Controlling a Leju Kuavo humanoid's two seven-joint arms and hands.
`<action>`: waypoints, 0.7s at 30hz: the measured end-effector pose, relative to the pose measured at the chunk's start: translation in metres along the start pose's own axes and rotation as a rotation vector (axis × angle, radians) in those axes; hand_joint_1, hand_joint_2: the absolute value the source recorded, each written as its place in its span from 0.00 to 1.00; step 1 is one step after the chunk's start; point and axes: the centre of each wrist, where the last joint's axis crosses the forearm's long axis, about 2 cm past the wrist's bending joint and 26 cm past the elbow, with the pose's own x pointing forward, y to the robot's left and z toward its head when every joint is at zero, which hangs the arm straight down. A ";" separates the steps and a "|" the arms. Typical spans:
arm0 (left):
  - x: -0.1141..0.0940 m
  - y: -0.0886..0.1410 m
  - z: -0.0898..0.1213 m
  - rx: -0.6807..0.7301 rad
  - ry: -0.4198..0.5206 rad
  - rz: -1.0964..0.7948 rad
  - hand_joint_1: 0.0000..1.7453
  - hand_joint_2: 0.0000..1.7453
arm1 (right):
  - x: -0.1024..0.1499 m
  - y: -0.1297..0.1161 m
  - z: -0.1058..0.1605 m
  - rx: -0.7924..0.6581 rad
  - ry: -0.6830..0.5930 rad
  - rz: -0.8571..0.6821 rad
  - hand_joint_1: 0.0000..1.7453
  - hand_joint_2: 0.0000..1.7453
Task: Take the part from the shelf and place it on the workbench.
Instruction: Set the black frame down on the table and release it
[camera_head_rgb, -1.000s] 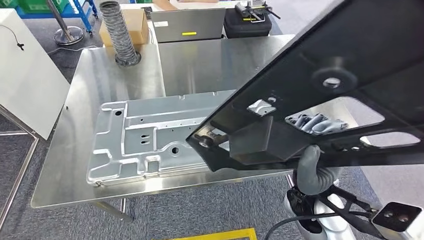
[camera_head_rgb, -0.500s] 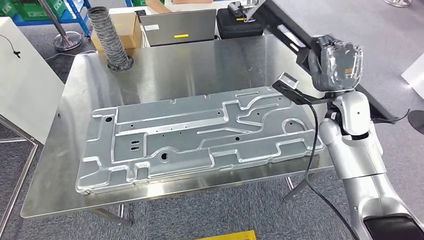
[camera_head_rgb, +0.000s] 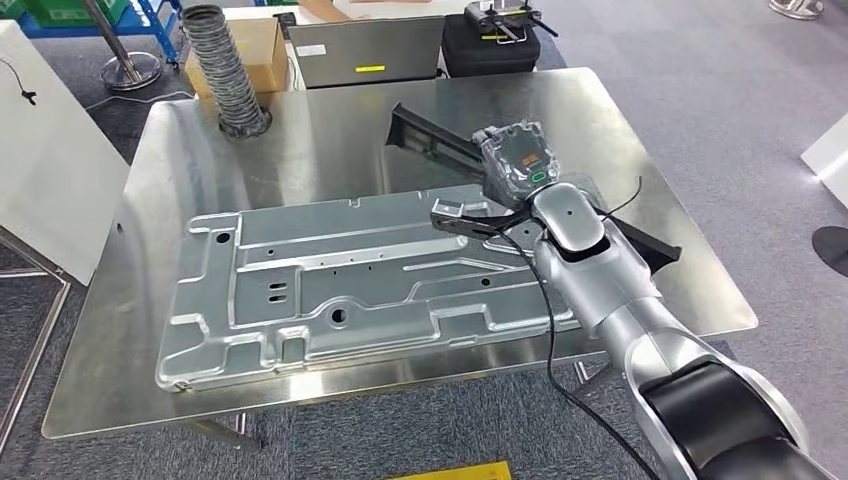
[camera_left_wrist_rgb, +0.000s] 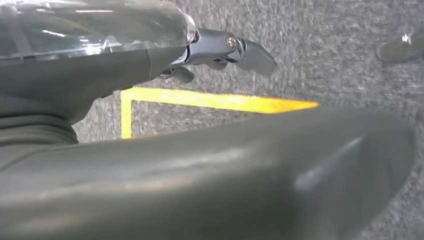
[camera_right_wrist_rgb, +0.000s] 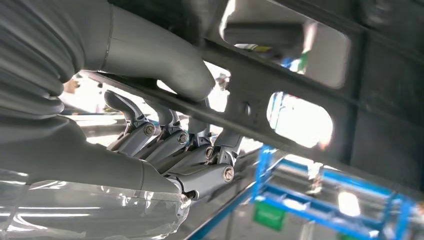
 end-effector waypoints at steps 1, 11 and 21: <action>0.000 0.000 0.000 -0.001 -0.002 -0.002 0.00 0.00 | 0.006 0.003 0.000 0.014 -0.019 -0.011 1.00 1.00; -0.002 0.002 0.001 -0.012 -0.019 -0.019 0.00 0.00 | 0.047 0.015 0.001 0.042 -0.157 -0.089 1.00 1.00; -0.006 0.005 0.002 -0.003 -0.073 -0.029 0.00 1.00 | 0.071 0.022 0.007 0.056 -0.226 -0.127 0.00 0.00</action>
